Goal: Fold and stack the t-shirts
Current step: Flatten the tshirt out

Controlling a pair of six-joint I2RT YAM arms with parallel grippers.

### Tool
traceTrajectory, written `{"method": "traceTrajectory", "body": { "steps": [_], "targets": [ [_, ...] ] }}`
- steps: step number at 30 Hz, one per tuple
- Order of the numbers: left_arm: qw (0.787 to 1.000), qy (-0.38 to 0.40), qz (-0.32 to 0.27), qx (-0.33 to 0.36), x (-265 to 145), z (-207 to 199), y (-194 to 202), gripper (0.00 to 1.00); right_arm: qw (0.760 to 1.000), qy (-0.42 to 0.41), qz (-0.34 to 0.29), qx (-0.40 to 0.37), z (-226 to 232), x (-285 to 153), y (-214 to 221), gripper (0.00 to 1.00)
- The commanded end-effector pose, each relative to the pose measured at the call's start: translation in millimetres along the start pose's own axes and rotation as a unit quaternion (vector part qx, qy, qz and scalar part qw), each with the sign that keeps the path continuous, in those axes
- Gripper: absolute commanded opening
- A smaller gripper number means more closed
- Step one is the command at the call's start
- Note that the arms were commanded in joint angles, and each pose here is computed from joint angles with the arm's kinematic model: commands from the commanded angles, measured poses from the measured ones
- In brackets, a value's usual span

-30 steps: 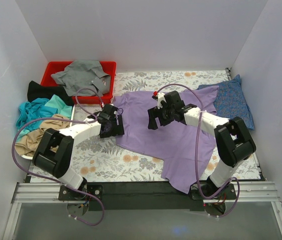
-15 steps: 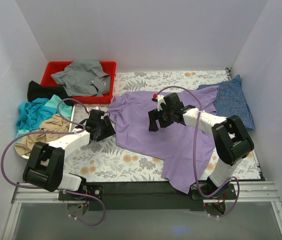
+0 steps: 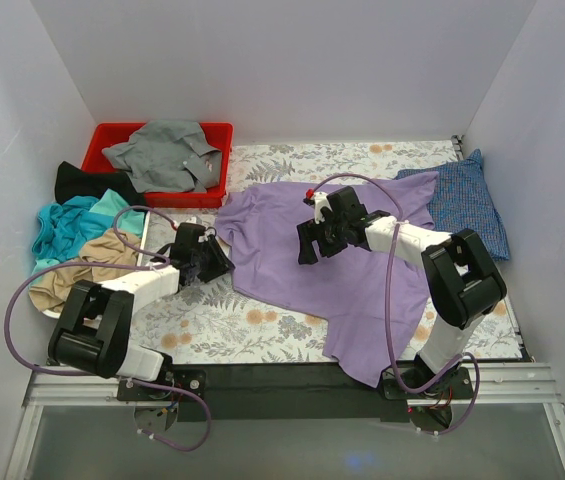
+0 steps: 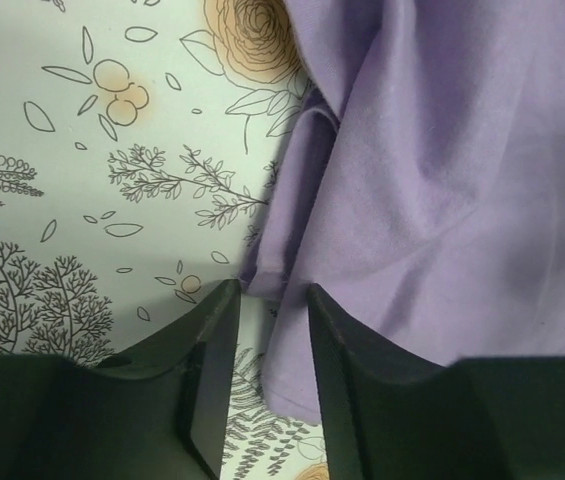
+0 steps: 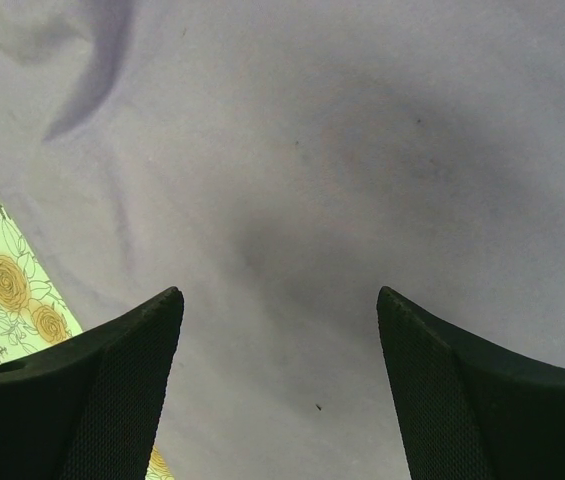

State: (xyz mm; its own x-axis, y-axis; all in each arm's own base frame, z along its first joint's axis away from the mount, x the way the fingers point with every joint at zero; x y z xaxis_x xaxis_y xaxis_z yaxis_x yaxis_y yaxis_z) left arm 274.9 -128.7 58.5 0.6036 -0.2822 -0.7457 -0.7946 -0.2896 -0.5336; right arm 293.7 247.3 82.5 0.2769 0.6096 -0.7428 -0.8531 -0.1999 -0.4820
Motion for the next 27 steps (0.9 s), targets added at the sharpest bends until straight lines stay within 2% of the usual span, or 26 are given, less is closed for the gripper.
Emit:
{"method": "traceTrajectory", "body": {
  "steps": [1, 8, 13, 15, 21, 23, 24, 27],
  "targets": [
    [1.0, -0.004, -0.001, -0.007, 2, 5, 5, 0.31, 1.0, -0.007, 0.004, -0.009, 1, 3, 4, 0.83],
    [1.0, -0.023, -0.008, -0.009, -1, 12, 5, 0.18, 1.0, -0.007, 0.01, -0.008, 0, 4, 6, 0.82],
    [0.999, -0.035, -0.018, -0.001, -5, 14, 0, 0.14, 1.0, -0.004, 0.018, -0.005, -3, 8, 11, 0.81],
    [0.999, -0.036, -0.019, 0.001, -5, 15, 0, 0.09, 1.0, -0.005, 0.025, -0.002, -5, 11, 14, 0.8],
    [0.999, -0.03, -0.027, 0.003, -2, 14, -5, 0.05, 0.999, -0.009, 0.04, 0.003, -8, 18, 22, 0.79],
    [0.999, -0.026, -0.027, 0.0, 1, 12, -6, 0.07, 0.999, -0.01, 0.043, 0.003, -8, 19, 23, 0.79],
    [0.999, -0.024, -0.03, -0.001, 1, 12, -8, 0.16, 0.999, -0.013, 0.043, 0.003, -7, 18, 23, 0.79],
    [0.999, -0.014, -0.032, -0.002, 3, 7, -11, 0.27, 0.999, -0.014, 0.044, 0.001, -7, 18, 23, 0.79]
  ]
}}
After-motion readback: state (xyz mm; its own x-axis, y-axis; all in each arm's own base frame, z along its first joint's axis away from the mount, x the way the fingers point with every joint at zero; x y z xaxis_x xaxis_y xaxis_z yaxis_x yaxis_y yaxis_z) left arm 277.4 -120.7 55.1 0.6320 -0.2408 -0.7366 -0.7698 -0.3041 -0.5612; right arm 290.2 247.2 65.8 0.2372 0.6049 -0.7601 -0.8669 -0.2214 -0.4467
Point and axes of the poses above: each gripper's point midway between its finger pads, its own x axis out along the fingers, its own z axis along the line the jaws close on, y = z × x, the point moved 4 cm from there along -x, back along the fingers, and after that the axes turned 12 degrees about x, right-handed, at the moved point
